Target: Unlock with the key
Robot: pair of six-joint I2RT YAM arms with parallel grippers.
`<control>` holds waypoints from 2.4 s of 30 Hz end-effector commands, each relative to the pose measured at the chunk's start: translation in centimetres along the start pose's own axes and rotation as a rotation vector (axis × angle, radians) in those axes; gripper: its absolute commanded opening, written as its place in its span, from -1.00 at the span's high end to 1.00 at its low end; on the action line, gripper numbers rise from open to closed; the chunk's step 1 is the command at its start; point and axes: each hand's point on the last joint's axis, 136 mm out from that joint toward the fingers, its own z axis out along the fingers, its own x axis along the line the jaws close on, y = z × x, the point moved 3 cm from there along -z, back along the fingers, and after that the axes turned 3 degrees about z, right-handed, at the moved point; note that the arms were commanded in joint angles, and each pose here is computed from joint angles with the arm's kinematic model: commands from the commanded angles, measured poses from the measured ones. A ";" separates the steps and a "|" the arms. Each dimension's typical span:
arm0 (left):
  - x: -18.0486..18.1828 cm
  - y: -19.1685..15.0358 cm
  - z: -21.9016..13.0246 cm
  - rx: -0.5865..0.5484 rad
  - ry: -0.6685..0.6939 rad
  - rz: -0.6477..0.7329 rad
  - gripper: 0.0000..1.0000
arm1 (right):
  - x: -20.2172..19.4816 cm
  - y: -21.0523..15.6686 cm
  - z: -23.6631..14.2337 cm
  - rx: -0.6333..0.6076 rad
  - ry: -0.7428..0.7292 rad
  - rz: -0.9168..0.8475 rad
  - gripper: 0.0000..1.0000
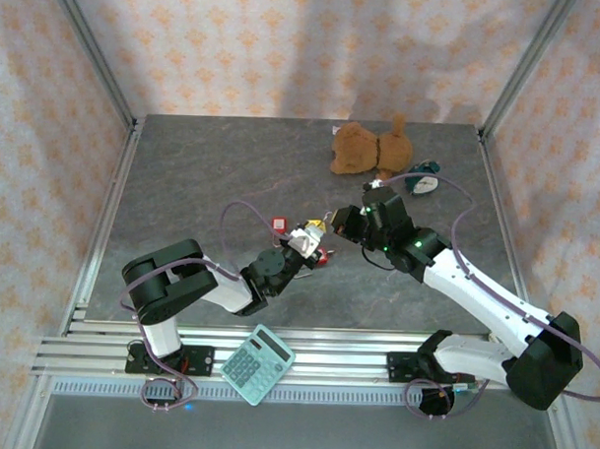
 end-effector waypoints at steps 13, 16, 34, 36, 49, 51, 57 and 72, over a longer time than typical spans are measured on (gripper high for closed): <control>-1.5 0.3 -2.8 -0.043 -0.170 -0.008 1.00 | -0.4 0.6 0.2 -0.042 -0.042 -0.125 1.00; -1.2 0.0 -3.4 -0.036 -0.174 -0.012 1.00 | 0.4 0.0 0.8 0.013 -0.003 -0.158 1.00; 1.6 -0.3 -3.4 0.299 -0.311 -0.209 1.00 | 0.4 -0.5 3.5 0.079 0.003 -0.191 1.00; 1.9 -0.3 -3.6 0.340 -0.333 -0.233 1.00 | 0.4 -0.5 3.7 0.083 0.004 -0.197 1.00; 2.2 -1.3 -4.5 0.681 -0.468 -0.294 1.00 | -2.9 1.3 3.9 0.034 0.004 -0.185 0.46; 2.0 -1.7 -4.7 0.734 -0.484 -0.303 1.00 | -2.7 0.9 3.9 0.030 0.076 -0.176 0.35; 2.0 -1.7 -4.4 0.779 -0.486 -0.356 1.00 | -2.1 -0.4 3.4 0.015 0.280 -0.156 -0.09; 3.5 4.4 -1.6 0.378 -0.582 -0.746 1.00 | 0.8 0.7 1.5 -0.088 0.598 -0.206 -0.19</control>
